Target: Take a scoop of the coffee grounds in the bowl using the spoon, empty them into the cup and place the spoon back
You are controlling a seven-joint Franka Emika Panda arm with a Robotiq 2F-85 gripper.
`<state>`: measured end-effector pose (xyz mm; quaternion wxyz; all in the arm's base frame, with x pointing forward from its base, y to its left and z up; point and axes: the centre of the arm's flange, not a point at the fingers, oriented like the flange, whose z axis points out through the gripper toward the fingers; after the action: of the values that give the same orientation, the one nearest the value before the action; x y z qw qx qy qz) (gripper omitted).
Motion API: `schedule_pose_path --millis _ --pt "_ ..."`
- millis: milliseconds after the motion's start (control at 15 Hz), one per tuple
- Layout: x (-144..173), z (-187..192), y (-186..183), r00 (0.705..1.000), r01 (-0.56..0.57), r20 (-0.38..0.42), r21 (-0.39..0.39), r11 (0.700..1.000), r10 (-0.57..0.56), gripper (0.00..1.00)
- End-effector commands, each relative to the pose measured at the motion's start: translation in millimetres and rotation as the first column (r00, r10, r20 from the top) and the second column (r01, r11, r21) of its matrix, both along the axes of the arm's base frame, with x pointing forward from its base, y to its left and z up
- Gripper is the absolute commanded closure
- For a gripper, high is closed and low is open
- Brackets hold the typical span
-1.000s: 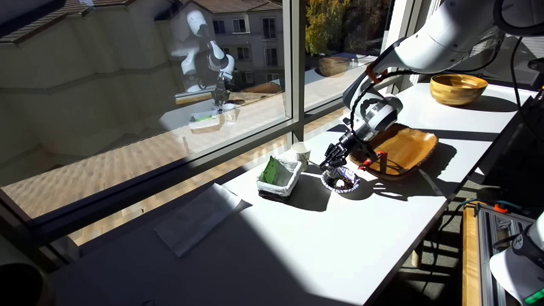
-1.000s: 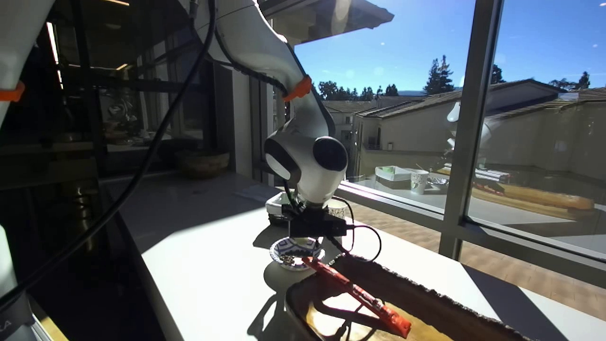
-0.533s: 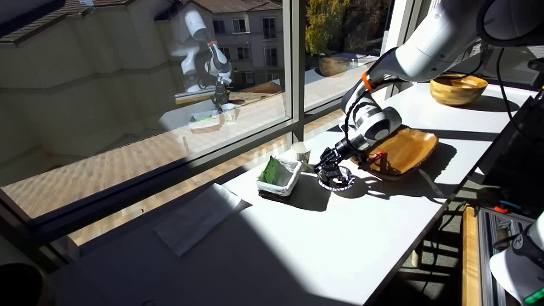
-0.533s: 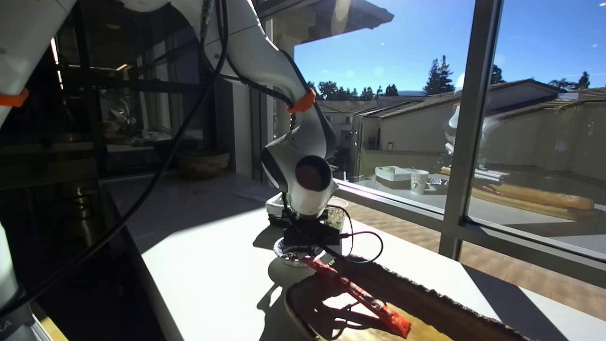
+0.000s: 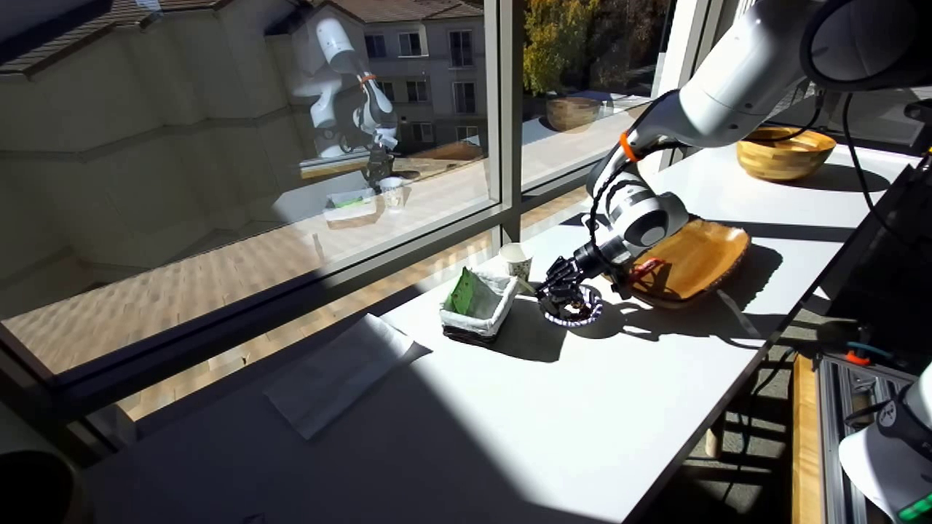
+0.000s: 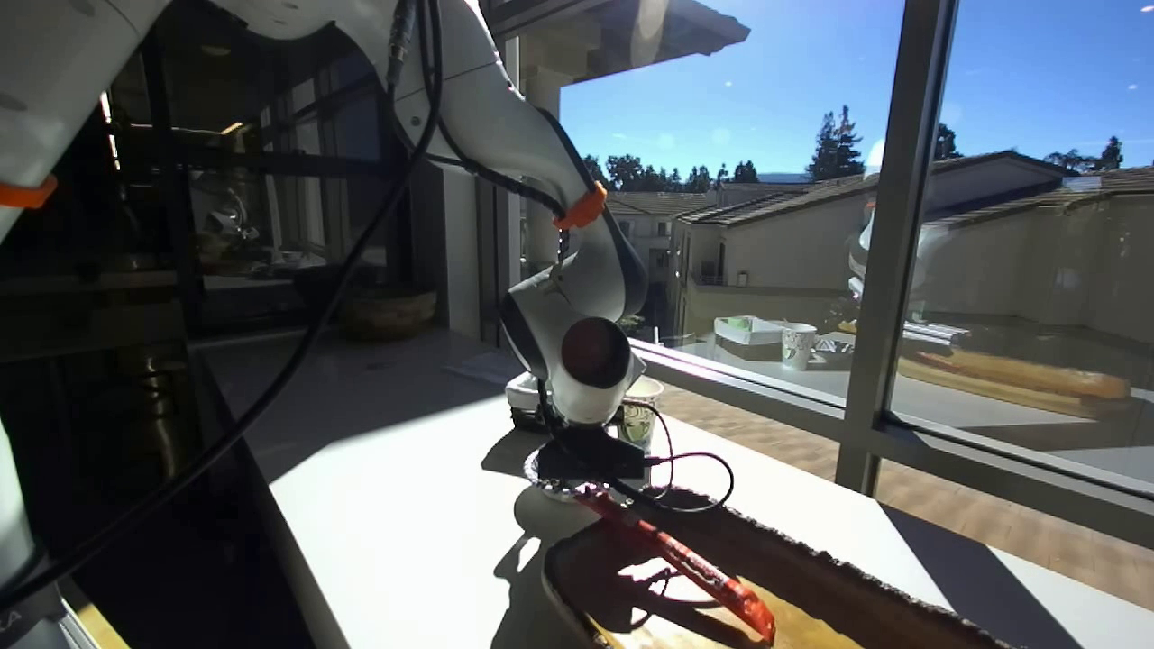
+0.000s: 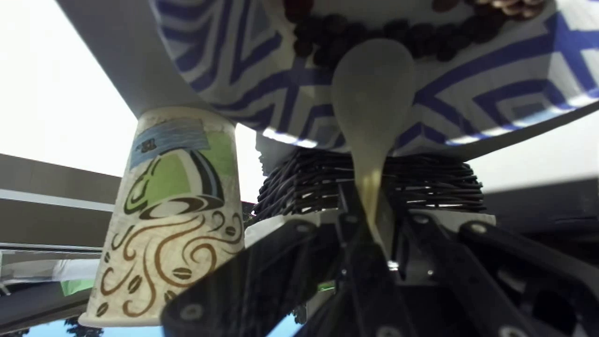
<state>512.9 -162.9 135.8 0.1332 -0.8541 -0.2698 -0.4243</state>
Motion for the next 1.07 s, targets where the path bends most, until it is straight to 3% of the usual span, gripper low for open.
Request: schedule_pose_path --millis 0,800,1000 --pt "-5.1 -13.0 -8.9 1.000 0.010 -0.018 0.005 1.000 -0.010 0.97" --pt "-13.2 -4.7 -11.5 0.987 0.021 -0.157 0.041 0.999 -0.015 0.97" --pt "-9.9 0.4 -8.0 0.993 0.000 -0.115 0.041 0.999 0.004 0.97"
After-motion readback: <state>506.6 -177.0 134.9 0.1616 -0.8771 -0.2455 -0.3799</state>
